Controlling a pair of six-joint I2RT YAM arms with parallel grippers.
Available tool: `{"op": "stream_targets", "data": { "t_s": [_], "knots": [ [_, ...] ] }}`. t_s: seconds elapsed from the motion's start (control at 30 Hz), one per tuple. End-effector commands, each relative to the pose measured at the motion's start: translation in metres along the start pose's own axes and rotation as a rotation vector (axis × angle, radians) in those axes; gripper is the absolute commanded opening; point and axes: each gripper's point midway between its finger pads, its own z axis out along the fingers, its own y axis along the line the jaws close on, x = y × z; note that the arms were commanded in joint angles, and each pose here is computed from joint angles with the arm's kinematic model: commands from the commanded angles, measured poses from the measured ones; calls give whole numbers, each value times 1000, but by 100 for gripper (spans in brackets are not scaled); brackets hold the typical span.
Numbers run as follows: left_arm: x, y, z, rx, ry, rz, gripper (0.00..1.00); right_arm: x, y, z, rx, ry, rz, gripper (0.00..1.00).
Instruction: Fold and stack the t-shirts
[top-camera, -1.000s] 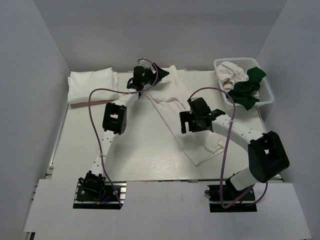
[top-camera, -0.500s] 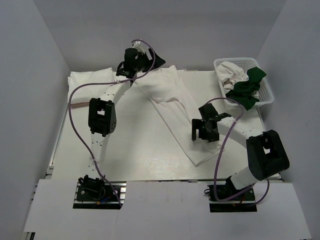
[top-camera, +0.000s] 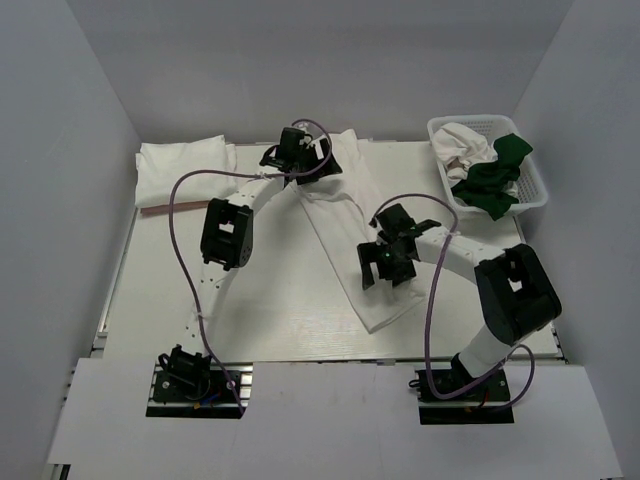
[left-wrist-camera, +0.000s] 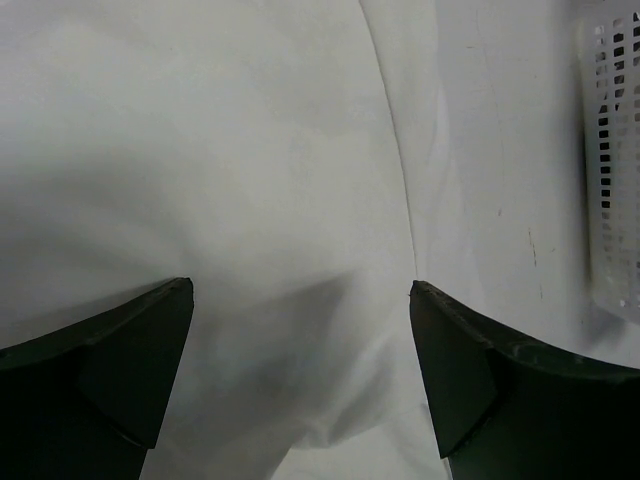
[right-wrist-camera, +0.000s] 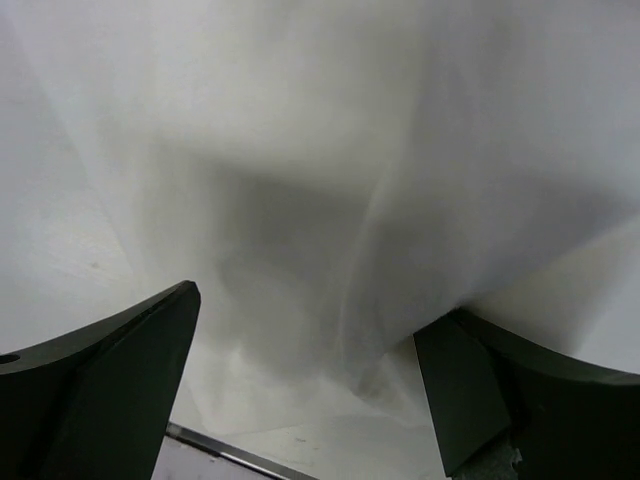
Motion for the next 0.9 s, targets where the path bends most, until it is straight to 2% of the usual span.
{"op": "stream_targets", "data": {
  "t_s": [0.0,0.07,0.1,0.23,0.27,0.33,0.43,0.67,0.7,0.73,0.87],
  "knots": [
    [25,27,8,-107,67,-31,100,30,46,7,-187,157,-107,90],
    [43,46,26,-137,89,-68,100,41,68,6,-256,195,-206,90],
    [29,41,32,-118,43,-71,100,30,81,0,-285,182,-243,90],
    [20,43,58,-68,-64,-158,100,38,108,1,-360,251,-423,90],
    [-1,33,61,-32,-138,-169,100,42,112,1,-359,267,-444,90],
    [-8,31,67,-7,-179,-237,100,44,115,-2,-357,282,-451,90],
    [-27,37,65,26,-240,-291,100,42,117,-14,-359,205,-487,90],
    [-107,-18,-3,30,-390,-88,100,28,108,-50,-265,16,-463,90],
    [-127,-37,-25,52,-424,-63,100,25,100,-49,-214,-6,-455,90],
    [-133,-46,-36,59,-427,-26,100,21,93,-55,-171,-54,-442,90],
    [-146,-77,-92,63,-417,67,100,28,45,-41,65,-72,-378,90]
  ]
}}
